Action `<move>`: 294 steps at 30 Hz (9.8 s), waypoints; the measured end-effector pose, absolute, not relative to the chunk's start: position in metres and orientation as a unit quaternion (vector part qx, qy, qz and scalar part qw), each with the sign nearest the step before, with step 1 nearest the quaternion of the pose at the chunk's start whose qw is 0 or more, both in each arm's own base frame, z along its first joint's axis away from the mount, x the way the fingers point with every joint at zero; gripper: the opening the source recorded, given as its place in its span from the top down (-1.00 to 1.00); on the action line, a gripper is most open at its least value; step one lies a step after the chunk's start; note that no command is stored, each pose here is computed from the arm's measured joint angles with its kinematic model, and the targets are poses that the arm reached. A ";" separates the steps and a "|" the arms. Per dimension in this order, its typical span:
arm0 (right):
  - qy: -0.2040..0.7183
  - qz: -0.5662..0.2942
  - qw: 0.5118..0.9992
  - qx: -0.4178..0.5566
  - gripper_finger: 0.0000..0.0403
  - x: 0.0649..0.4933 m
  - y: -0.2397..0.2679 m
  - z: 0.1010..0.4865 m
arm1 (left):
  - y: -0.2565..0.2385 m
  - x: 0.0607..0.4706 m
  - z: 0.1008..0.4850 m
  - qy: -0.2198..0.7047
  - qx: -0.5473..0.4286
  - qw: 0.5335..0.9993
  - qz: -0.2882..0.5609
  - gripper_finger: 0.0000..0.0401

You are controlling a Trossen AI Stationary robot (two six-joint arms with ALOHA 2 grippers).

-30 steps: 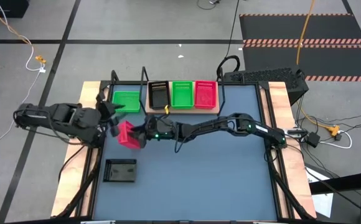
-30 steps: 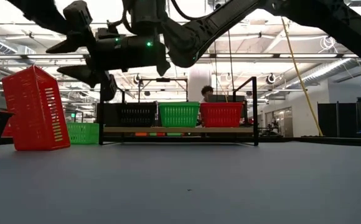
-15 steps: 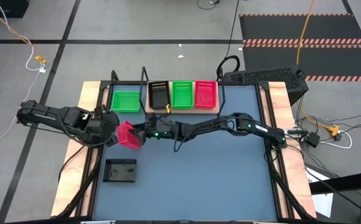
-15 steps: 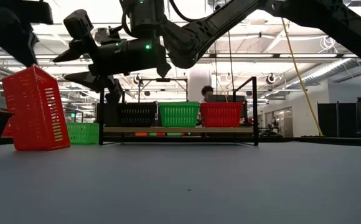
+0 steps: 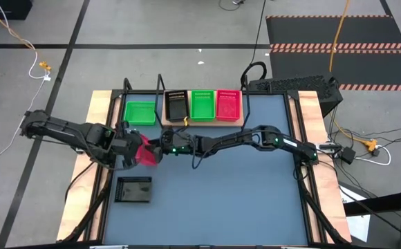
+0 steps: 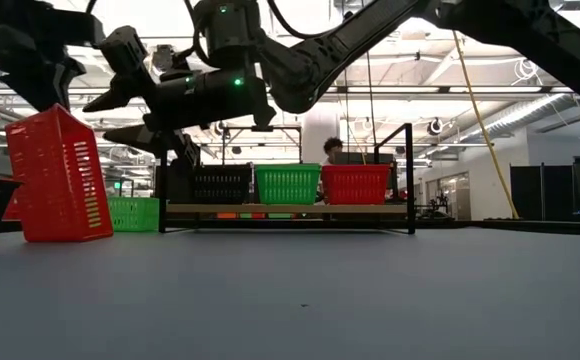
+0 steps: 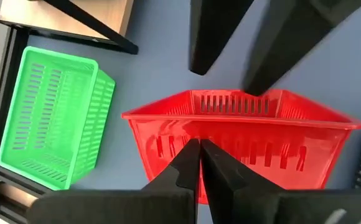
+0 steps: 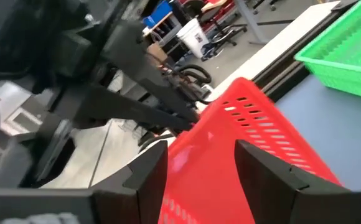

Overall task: Stack baskets on shelf by color
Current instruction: Stack the red bin on top of the red bin on the shelf, then stack the black bin on top of the black bin on the shelf

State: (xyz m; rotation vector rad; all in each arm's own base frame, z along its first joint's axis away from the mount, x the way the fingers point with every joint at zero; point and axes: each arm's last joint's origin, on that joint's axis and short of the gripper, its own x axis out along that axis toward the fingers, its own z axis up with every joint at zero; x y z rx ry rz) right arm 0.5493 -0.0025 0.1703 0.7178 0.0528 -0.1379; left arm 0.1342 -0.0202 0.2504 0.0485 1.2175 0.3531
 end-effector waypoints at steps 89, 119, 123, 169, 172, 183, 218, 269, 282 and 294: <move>0.278 -0.045 0.958 -0.057 0.19 0.528 0.059 0.141 | -0.023 0.153 0.265 0.502 0.070 0.851 0.138 0.90; 0.450 0.068 0.851 -0.263 0.99 0.435 0.108 0.254 | -0.023 0.152 0.264 0.507 0.068 0.847 0.141 0.90; 0.494 0.007 0.818 -0.296 1.00 0.406 0.095 0.282 | -0.023 0.152 0.264 0.506 0.068 0.848 0.142 0.90; 0.671 -0.114 0.716 -0.156 0.79 0.318 -0.118 0.265 | -0.022 0.152 0.265 0.498 0.069 0.849 0.162 0.90; 0.645 -0.132 0.737 -0.155 0.68 0.313 -0.117 0.280 | -0.021 0.152 0.265 0.494 0.068 0.850 0.171 0.90; 0.636 -0.150 0.745 -0.134 0.27 0.303 -0.108 0.278 | -0.021 0.152 0.265 0.491 0.061 0.851 0.179 0.90; 0.278 -0.034 0.960 -0.009 0.27 0.348 -0.017 0.285 | -0.030 0.141 0.262 0.494 -0.066 0.832 0.243 0.90; 0.145 0.122 0.842 -0.504 0.06 0.544 0.113 0.122 | -0.053 0.118 0.255 0.506 -0.046 0.824 0.249 0.90; 0.191 -0.177 0.904 -0.339 0.06 0.520 0.138 0.182 | -0.057 0.117 0.255 0.498 -0.063 0.827 0.252 0.90; 0.163 -0.169 0.958 -0.163 0.06 0.450 0.088 0.227 | -0.059 0.116 0.255 0.498 -0.061 0.829 0.245 0.90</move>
